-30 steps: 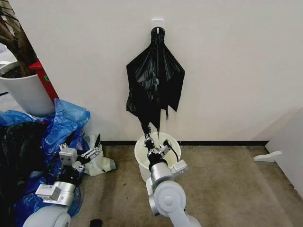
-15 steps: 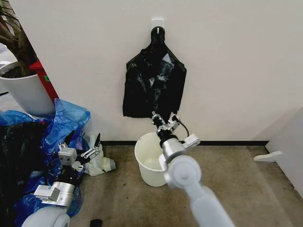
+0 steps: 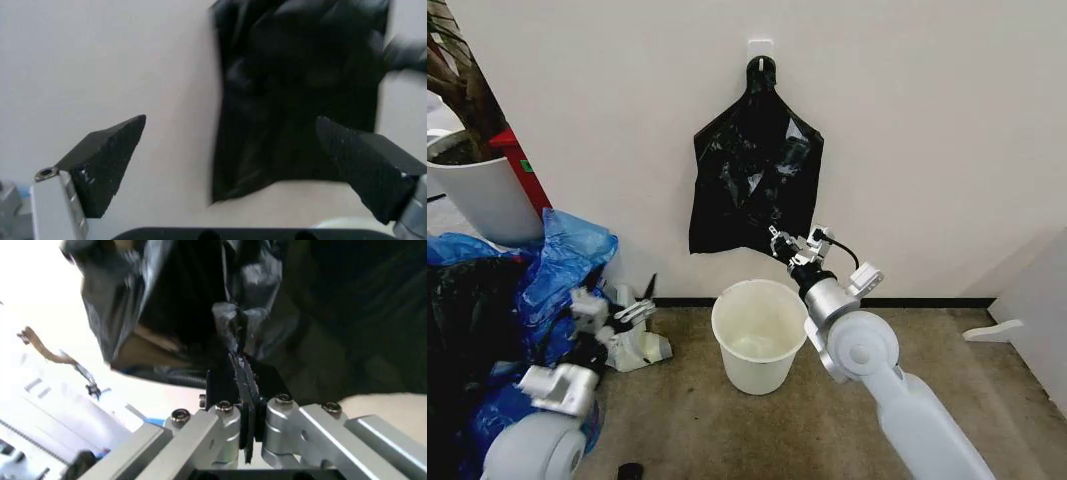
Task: Place the garbage bag over the trash bin.
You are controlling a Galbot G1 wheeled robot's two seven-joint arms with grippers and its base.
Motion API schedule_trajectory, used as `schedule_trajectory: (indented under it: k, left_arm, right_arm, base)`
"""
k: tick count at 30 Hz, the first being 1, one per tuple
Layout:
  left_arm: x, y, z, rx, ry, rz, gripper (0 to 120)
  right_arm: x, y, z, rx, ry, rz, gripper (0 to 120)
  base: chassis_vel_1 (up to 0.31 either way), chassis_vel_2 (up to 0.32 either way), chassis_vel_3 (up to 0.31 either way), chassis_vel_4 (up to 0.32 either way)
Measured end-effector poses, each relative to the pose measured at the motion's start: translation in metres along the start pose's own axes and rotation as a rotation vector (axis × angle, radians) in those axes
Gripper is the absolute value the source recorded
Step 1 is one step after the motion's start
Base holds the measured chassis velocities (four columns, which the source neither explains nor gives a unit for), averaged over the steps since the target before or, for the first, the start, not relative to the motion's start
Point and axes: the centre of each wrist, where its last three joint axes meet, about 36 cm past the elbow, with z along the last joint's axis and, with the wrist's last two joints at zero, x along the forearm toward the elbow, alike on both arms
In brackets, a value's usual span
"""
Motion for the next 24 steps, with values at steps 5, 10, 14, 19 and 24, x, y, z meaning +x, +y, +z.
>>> schedule_trajectory:
  k: [5,10,14,19,24]
  left_arm:
    - [-0.046,0.002,-0.020,0.062,-0.018,0.093,100]
    - [-0.086,0.000,-0.062,0.106,-0.084,0.170,100]
    - [-0.102,-0.015,-0.078,0.125,-0.097,0.215,100]
    - [-0.124,-0.041,-0.086,0.089,-0.067,0.234,100]
    - [-0.143,-0.054,-0.085,0.043,0.007,0.150,100]
  right_arm:
    - [0.006,-0.014,0.011,0.075,0.023,0.000,0]
    - [0.006,-0.026,0.021,0.145,0.036,0.013,0]
    - [0.002,-0.027,0.021,0.185,0.035,0.010,0]
    - [-0.003,-0.021,0.023,0.204,0.046,-0.004,0]
    - [-0.006,-0.016,0.023,0.207,0.043,-0.014,0]
  base:
    - [0.000,0.000,0.000,0.000]
    - [0.000,0.000,0.000,0.000]
    - [0.000,0.000,0.000,0.000]
    - [0.000,0.000,0.000,0.000]
    - [0.000,0.000,0.000,0.000]
